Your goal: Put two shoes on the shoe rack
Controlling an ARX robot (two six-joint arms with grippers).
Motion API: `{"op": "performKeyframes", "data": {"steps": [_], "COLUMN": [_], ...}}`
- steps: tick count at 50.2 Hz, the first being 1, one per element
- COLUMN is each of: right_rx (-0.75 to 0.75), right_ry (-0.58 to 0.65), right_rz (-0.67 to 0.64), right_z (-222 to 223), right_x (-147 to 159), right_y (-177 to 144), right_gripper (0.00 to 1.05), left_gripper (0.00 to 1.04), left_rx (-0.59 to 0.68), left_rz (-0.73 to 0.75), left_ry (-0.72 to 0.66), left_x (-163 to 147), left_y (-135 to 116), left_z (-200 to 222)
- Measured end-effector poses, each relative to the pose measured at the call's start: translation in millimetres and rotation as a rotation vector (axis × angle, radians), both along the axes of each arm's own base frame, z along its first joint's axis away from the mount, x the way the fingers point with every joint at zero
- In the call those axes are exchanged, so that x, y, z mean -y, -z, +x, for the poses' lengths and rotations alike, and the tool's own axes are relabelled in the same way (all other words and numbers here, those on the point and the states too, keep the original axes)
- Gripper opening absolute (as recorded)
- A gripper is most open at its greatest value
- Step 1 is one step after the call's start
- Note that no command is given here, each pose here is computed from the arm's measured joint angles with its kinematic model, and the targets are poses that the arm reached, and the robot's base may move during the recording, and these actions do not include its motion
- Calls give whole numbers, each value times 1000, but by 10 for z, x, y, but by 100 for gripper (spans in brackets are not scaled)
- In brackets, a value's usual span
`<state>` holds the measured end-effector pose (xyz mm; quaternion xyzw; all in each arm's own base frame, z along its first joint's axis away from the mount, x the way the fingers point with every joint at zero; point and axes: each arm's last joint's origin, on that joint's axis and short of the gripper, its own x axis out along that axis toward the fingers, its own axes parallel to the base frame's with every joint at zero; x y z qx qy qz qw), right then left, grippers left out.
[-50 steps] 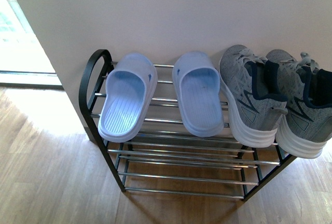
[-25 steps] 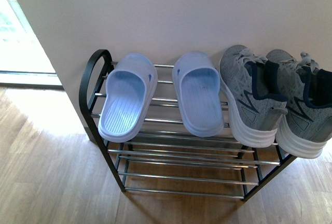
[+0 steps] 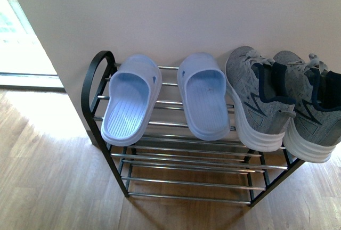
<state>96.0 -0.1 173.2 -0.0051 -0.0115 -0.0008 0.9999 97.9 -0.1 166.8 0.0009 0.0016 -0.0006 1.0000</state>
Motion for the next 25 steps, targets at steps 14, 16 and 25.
{"op": "performKeyframes", "data": {"steps": [14,16,25], "right_rx": [0,0,0], "right_ry": [0,0,0], "right_rz": [0,0,0], "right_z": [0,0,0], "right_x": [0,0,0], "right_y": [0,0,0], "right_gripper": [96,96,96], "left_gripper": [95,95,95], "left_rx": [0,0,0], "left_rz": [1,1,1], "left_ry": [0,0,0], "left_x": [0,0,0], "left_y": [0,0,0], "left_z": [0,0,0]}}
